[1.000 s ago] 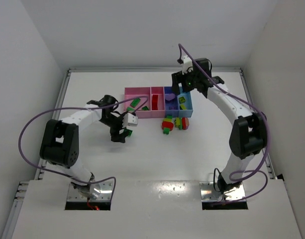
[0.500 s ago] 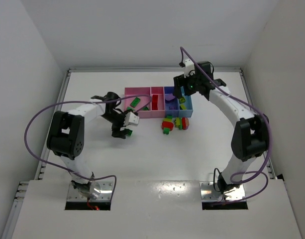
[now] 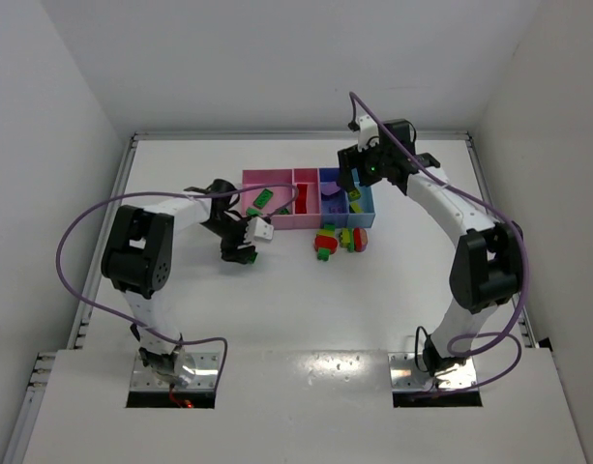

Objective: Sort the legos into containers by color

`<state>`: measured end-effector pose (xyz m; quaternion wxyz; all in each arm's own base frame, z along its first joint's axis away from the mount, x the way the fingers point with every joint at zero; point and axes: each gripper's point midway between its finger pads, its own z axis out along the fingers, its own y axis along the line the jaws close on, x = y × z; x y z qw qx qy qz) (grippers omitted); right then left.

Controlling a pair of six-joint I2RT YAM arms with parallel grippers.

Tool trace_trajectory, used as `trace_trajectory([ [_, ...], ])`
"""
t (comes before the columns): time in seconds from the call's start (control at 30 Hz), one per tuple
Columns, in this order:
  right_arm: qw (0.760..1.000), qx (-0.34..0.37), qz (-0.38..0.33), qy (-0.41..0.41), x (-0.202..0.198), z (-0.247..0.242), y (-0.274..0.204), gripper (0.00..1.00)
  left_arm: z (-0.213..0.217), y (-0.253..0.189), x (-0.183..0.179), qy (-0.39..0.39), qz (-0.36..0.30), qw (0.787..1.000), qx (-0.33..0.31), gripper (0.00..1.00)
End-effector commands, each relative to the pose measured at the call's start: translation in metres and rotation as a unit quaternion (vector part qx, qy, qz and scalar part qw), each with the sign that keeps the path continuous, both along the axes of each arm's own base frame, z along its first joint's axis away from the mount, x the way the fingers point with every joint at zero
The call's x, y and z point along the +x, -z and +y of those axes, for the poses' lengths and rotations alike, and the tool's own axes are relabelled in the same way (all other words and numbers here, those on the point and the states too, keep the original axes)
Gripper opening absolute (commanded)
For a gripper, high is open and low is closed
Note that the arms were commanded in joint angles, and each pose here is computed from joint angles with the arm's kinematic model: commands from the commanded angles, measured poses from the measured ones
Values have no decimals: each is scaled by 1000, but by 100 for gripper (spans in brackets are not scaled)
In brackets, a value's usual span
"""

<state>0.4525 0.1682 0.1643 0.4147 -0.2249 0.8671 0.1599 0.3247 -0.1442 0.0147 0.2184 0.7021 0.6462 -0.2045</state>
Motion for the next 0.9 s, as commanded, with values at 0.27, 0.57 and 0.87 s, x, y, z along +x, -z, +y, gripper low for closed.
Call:
trace_trajectory([
  [0.27,1000,0,-24,-10,0,-2,-17,78,-13,-26,16,-7,-50,998,-29,34],
  [0.57,1000,3,-24,-13,-3,-1,-15,78,-61,-134,-8,-33,-3,984,-175,25],
  [0.87,999,21,-26,-20,-1,5,-19,78,-67,-189,89,-263,-51,943,-196,25],
])
